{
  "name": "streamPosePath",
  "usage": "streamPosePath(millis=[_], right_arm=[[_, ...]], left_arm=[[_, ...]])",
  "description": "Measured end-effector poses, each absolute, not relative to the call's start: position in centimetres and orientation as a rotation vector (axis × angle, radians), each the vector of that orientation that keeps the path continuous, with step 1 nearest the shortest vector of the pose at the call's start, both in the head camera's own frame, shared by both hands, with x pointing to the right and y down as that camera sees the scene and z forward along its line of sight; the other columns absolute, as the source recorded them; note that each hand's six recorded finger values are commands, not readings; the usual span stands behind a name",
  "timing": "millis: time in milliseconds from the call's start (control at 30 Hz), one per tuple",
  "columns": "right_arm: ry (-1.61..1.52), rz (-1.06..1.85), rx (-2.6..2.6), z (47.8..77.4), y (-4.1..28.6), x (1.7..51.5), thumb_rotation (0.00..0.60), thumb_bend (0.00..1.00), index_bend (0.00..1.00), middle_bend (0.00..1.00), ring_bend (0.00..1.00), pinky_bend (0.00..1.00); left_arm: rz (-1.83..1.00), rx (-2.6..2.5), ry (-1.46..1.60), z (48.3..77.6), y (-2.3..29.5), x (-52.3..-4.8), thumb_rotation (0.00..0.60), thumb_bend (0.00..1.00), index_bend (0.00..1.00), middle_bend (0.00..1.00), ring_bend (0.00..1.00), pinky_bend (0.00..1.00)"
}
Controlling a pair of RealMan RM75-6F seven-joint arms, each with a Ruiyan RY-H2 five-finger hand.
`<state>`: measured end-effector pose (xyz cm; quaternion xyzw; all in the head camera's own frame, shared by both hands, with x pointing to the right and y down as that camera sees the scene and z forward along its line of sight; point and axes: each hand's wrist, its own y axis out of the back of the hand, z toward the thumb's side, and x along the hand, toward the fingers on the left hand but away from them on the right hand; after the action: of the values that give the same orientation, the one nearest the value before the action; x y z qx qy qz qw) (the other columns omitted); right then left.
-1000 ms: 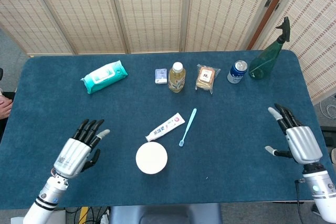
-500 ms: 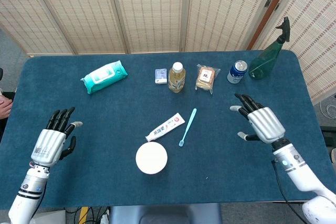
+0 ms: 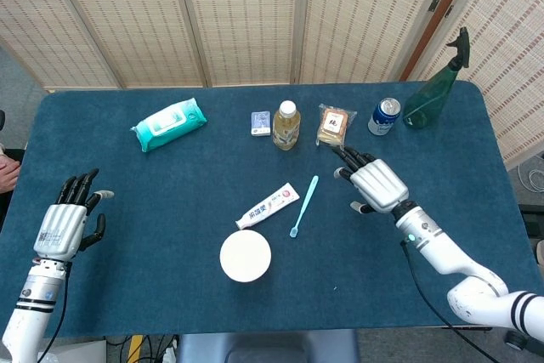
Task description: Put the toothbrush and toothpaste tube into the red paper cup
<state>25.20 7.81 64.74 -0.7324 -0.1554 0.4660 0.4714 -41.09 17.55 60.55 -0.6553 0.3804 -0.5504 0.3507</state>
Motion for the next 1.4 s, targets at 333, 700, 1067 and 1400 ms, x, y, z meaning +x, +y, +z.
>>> streamPosePath(millis=[333,700,1067,1400], right_arm=[[-0.239,1.117,-1.769,67.5,7.3,22.1,0.600,0.14,0.35,0.00,0.00,0.25],[-0.147,1.100,-1.786,71.2,7.2,20.6,0.600,0.16,0.37,0.00,0.00,0.25],[-0.045,1.037,-1.763,73.1,7.2,19.0,0.600,0.20,0.39,0.00,0.00,0.25],[-0.001,1.005,-1.754,74.8,7.6,18.1,0.600,0.22,0.41,0.00,0.00,0.25]], left_arm=[[-1.470,-1.719,0.949,61.2,17.9,-42.4,0.600,0.60,0.29,0.00,0.00,0.00],[-1.517,-1.683,0.929,62.5,17.8,-44.4,0.600,0.60,0.29,0.00,0.00,0.00],[-1.545,-1.649,0.935,62.7,17.9,-45.3,0.600,0.60,0.31,0.00,0.00,0.00],[-1.560,-1.644,0.925,63.0,18.0,-45.6,0.600,0.60,0.31,0.00,0.00,0.00]])
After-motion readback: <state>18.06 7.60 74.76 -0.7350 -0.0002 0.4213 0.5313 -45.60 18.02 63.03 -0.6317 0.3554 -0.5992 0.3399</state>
